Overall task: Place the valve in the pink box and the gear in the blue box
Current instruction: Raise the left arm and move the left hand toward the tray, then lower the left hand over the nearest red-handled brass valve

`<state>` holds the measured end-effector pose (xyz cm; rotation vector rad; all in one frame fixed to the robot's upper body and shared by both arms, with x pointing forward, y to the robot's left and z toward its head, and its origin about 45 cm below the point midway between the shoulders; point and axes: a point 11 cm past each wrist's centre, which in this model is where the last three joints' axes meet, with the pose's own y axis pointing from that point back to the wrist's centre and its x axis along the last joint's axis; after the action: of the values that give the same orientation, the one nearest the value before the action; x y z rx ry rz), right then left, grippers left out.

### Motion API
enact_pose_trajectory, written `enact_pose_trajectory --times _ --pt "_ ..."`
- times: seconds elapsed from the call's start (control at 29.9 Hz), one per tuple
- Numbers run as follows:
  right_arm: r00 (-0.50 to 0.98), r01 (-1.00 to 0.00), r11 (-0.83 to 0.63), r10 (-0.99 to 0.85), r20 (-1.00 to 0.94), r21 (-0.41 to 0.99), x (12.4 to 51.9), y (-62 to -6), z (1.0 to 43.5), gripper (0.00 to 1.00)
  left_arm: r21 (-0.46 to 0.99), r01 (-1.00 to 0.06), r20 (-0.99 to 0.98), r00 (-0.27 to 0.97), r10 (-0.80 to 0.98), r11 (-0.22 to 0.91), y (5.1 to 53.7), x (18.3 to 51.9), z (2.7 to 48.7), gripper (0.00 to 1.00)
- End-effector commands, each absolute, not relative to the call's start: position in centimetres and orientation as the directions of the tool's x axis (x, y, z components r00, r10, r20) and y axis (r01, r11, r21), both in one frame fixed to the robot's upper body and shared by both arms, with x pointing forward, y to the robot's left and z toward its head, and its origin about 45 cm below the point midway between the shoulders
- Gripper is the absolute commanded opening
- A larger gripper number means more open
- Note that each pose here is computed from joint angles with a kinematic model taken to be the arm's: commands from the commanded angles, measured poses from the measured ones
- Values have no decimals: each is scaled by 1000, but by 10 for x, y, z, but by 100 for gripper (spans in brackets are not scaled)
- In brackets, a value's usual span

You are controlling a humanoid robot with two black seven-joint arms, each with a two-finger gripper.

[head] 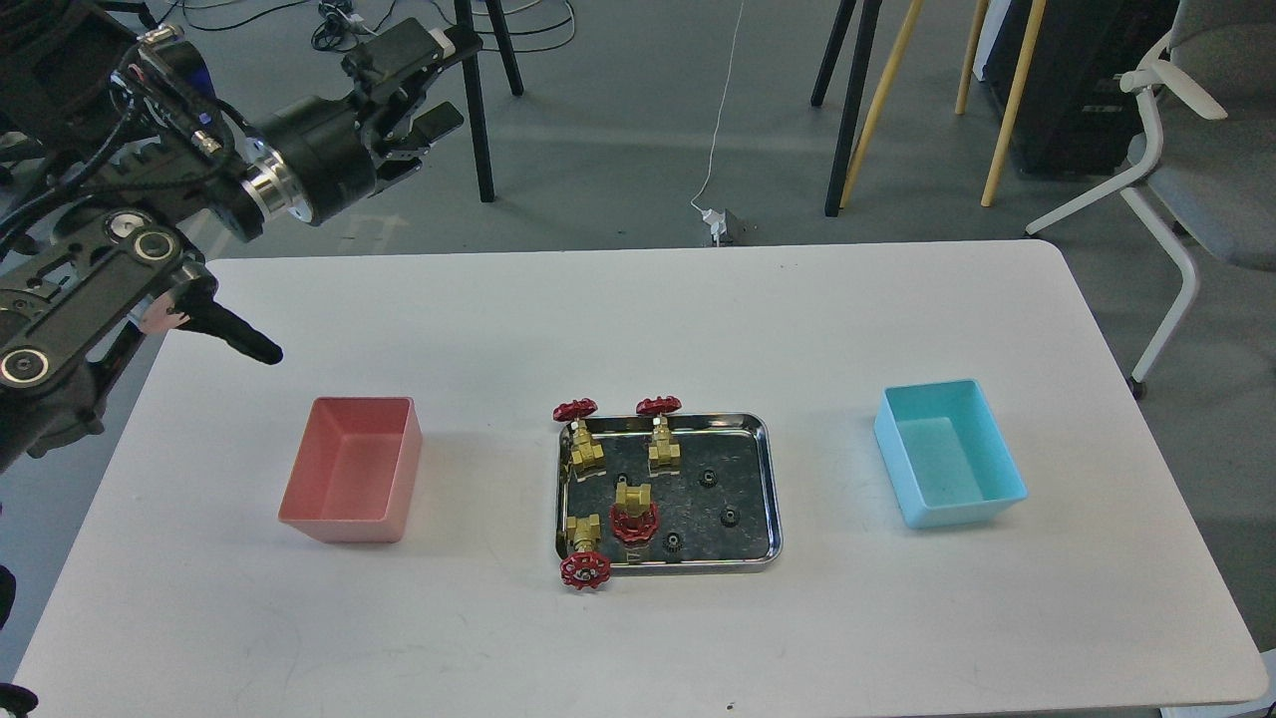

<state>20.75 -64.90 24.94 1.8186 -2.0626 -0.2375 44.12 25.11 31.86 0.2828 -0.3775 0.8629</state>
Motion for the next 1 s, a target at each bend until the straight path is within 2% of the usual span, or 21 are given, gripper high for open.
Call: enact_pose_trajectory --times 0.0,0.23,0.37,0.47,0.67,0.87,0.97 --pt "-93 -931 143 -982 162 336 216 -647 257 99 140 -763 504 604 617 631 247 438 312 99" --pt "-101 -947 142 -983 153 289 226 -647 268 99 265 -597 645 694 321 757 213 397 311 99" --pt "-106 -952 142 -984 146 271 229 -646 271 99 344 -513 720 682 129 786 187 375 293 99" --pt "-109 -955 145 -983 145 261 230 -647 273 99 352 -451 759 651 32 820 168 363 284 97" --pt "-111 -959 146 -982 153 243 234 -648 282 99 347 -343 843 521 -131 873 128 344 266 94" --pt "-108 -960 144 -982 155 241 236 -648 284 99 418 -276 901 247 -357 865 117 317 204 93" --pt "-107 -961 142 -982 153 238 237 -647 284 99 396 -273 914 209 -347 877 112 312 179 93"
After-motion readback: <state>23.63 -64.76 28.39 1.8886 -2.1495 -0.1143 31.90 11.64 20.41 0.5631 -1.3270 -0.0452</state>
